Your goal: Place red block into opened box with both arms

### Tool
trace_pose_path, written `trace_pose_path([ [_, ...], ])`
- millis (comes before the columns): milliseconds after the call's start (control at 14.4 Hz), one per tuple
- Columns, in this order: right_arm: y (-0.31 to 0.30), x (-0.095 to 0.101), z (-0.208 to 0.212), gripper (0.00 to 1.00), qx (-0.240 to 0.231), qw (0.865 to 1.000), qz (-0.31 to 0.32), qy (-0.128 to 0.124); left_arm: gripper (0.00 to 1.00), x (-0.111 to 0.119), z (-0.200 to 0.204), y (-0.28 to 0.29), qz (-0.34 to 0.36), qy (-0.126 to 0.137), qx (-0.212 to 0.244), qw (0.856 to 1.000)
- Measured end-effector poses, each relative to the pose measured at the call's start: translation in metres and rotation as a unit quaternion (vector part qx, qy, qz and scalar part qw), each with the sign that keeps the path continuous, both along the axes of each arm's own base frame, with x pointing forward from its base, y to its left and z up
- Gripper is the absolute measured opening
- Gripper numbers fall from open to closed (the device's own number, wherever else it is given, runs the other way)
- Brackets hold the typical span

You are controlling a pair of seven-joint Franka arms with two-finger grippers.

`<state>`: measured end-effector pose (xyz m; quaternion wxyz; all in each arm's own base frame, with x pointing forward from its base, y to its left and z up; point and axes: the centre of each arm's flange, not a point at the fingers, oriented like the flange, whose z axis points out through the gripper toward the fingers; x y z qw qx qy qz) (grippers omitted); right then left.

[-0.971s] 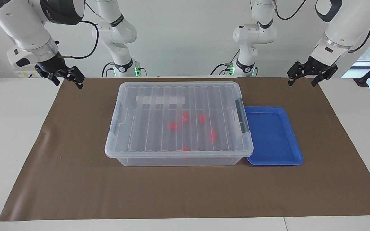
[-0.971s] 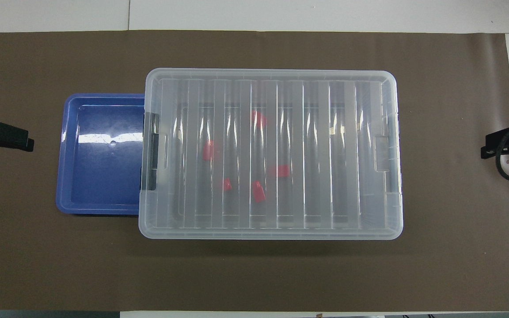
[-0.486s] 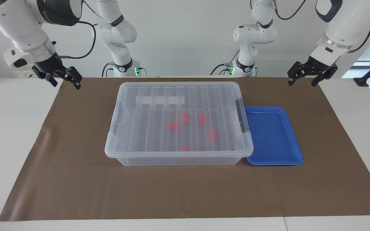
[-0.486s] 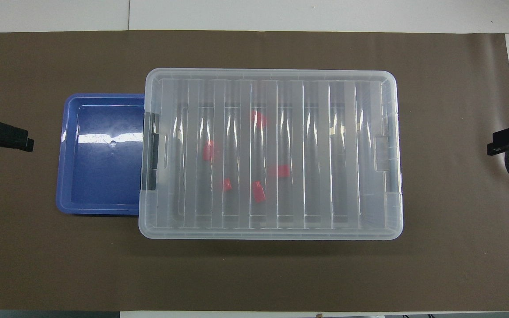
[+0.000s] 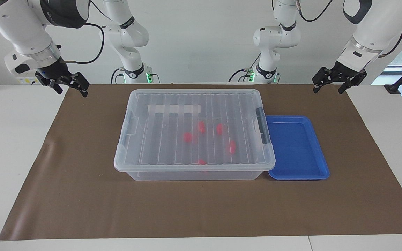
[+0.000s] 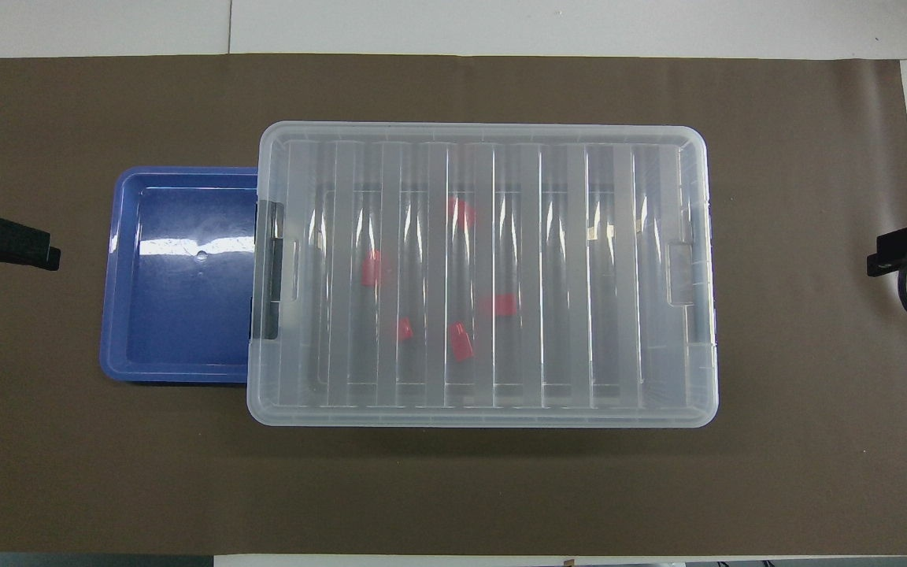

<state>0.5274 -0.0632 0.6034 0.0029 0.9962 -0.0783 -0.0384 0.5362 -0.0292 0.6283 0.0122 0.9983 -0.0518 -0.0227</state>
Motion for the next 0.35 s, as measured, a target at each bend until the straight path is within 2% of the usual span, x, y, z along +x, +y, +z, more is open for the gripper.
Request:
trace_pose_path([
  [347, 0.0043, -0.0029, 0.0072, 1.0, 0.0, 1.0, 0.007, -0.007, 1.0, -0.0001, -0.0001, -0.0001, 0.0, 0.0, 0.0, 1.0],
])
